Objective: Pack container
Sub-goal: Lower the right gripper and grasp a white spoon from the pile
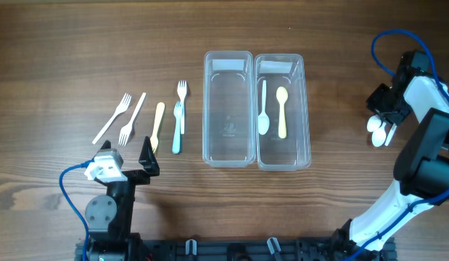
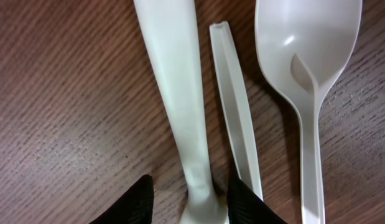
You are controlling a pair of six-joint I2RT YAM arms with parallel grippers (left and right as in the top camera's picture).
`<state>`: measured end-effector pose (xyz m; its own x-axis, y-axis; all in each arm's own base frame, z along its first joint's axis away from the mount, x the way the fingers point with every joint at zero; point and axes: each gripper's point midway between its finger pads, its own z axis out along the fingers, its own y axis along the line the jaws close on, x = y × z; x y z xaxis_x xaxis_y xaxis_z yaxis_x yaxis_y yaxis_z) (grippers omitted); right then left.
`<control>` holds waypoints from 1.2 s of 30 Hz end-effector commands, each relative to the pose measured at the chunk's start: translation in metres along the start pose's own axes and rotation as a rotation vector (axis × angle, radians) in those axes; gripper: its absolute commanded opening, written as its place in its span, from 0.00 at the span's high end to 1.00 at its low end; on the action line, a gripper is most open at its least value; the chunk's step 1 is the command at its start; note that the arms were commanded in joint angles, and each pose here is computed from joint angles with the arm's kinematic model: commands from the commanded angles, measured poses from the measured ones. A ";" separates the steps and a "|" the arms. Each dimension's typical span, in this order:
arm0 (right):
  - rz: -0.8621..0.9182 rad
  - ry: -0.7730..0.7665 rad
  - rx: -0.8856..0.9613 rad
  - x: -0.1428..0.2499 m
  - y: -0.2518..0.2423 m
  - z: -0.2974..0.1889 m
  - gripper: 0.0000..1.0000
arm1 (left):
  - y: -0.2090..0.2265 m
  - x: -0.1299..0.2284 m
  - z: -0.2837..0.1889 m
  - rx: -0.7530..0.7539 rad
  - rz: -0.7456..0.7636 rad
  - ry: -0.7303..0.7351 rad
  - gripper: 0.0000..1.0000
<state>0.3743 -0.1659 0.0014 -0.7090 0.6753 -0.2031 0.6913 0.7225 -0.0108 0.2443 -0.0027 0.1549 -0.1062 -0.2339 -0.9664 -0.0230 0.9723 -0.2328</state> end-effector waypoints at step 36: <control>0.007 -0.033 -0.074 -0.015 -0.002 0.008 0.62 | 0.000 0.001 -0.001 -0.005 -0.015 0.010 0.00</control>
<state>0.3864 -0.1833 0.0050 -0.6811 0.6852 -0.2582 0.6985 0.7137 0.0516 0.2443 -0.0027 0.1549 -0.1062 -0.2339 -0.9664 -0.0230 0.9723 -0.2328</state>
